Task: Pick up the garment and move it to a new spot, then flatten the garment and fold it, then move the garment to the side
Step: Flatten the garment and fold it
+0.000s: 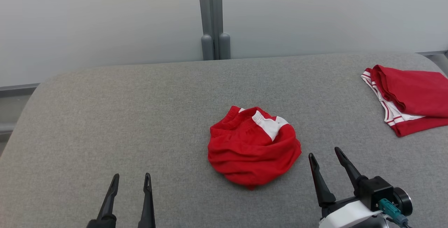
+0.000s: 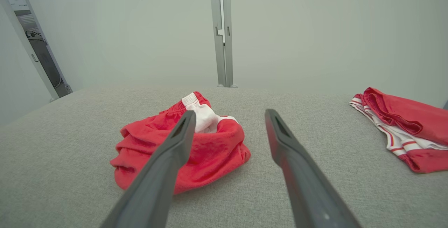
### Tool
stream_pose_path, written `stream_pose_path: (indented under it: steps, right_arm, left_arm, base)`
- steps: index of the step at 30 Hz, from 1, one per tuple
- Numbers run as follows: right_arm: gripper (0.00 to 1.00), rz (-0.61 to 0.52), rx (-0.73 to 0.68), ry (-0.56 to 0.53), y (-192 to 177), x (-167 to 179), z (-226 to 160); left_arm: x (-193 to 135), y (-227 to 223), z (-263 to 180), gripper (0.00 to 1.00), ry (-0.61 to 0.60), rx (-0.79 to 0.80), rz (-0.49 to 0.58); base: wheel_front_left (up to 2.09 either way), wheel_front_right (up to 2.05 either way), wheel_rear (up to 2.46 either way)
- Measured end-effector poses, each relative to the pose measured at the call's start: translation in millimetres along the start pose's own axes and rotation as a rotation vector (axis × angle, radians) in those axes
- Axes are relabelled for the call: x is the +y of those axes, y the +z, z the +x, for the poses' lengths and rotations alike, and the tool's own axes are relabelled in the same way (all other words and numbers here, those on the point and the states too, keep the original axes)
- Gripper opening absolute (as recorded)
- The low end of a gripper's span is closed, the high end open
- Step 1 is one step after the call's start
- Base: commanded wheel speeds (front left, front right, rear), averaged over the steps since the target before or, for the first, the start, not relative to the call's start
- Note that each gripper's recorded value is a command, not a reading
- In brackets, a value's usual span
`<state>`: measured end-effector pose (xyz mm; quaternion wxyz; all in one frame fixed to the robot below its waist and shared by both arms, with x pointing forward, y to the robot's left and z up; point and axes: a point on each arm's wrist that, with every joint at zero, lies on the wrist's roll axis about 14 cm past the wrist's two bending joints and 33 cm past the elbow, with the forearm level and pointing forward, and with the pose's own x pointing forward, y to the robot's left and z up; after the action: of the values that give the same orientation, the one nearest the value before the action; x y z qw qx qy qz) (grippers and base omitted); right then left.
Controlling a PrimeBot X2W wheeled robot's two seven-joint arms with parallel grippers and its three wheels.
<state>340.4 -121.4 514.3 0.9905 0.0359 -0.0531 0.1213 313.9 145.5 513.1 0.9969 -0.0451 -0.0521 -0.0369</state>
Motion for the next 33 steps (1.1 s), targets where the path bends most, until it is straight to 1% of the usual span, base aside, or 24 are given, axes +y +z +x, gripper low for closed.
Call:
stream_pose_path:
  steps: [27,28,30,33]
  right_arm:
    - [1.00,0.006,0.009,-0.006,-3,-1,-1]
    - [1.00,0.006,0.013,-0.007,-4,-1,-1]
    - [1.00,0.007,0.019,-0.011,-6,-3,-1]
    - [1.00,0.009,0.026,-0.008,-9,-2,1]
  left_arm:
    - [-10,-5,0,1.00,-0.032,0.015,0.010]
    - [-13,-8,0,1.00,-0.043,0.025,0.014]
    - [-24,-16,-1,1.00,-0.093,0.050,0.042]
    - [-43,-29,3,1.00,-0.178,0.085,0.054]
  base:
    - [0.00,0.00,0.00]
    - [0.00,0.00,0.00]
    - [0.00,0.00,0.00]
    - [0.00,0.00,0.00]
